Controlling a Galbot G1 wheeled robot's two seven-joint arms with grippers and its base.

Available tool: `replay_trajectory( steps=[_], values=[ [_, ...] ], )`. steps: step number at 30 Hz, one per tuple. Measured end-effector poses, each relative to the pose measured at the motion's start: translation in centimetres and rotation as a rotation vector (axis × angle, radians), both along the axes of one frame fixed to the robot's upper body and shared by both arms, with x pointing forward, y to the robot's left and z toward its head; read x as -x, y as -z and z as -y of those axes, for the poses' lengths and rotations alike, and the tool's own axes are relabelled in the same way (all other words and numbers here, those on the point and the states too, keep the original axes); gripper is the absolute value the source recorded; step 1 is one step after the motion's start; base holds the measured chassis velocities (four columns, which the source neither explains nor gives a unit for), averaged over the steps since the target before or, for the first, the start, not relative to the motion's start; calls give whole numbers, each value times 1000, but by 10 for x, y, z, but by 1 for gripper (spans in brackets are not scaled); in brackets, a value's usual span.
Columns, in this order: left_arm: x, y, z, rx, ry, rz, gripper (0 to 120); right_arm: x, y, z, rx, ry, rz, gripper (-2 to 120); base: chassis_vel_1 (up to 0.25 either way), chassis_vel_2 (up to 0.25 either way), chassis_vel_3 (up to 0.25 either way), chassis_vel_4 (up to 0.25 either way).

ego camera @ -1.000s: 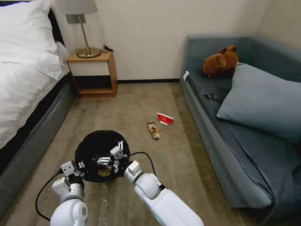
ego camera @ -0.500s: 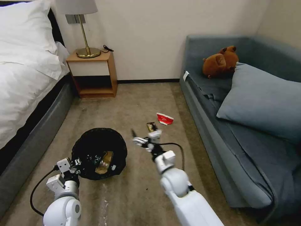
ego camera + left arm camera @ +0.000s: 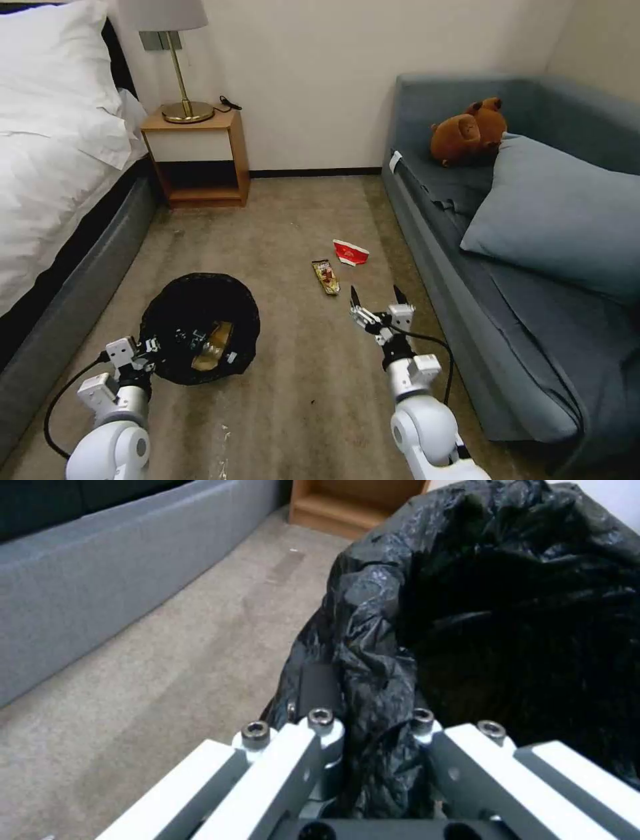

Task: Pick up the trash bin, then pick up the garbage on the floor and place it into the trash bin.

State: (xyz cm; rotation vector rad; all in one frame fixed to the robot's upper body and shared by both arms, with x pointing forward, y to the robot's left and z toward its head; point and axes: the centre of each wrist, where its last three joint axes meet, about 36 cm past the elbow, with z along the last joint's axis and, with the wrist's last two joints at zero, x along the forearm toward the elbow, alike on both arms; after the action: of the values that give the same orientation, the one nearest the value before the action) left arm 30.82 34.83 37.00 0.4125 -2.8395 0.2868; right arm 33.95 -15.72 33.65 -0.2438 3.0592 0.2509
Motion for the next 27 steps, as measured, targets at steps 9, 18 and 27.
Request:
replay_trajectory(
  steps=[9, 18, 27],
  values=[
    [-5, 5, 7, 14, 15, -4, 3, -2, 16, 13, 52, -11, 14, 100, 0, 0, 0, 0],
    [-5, 6, 9, 18, 11, -3, 3, -4, 22, 19, 80, -67, 10, 100, 0, 0, 0, 0],
    [-4, 7, 10, 26, 5, -1, 3, -5, 28, 16, 79, -91, -1, 100, 0, 0, 0, 0]
  ],
)
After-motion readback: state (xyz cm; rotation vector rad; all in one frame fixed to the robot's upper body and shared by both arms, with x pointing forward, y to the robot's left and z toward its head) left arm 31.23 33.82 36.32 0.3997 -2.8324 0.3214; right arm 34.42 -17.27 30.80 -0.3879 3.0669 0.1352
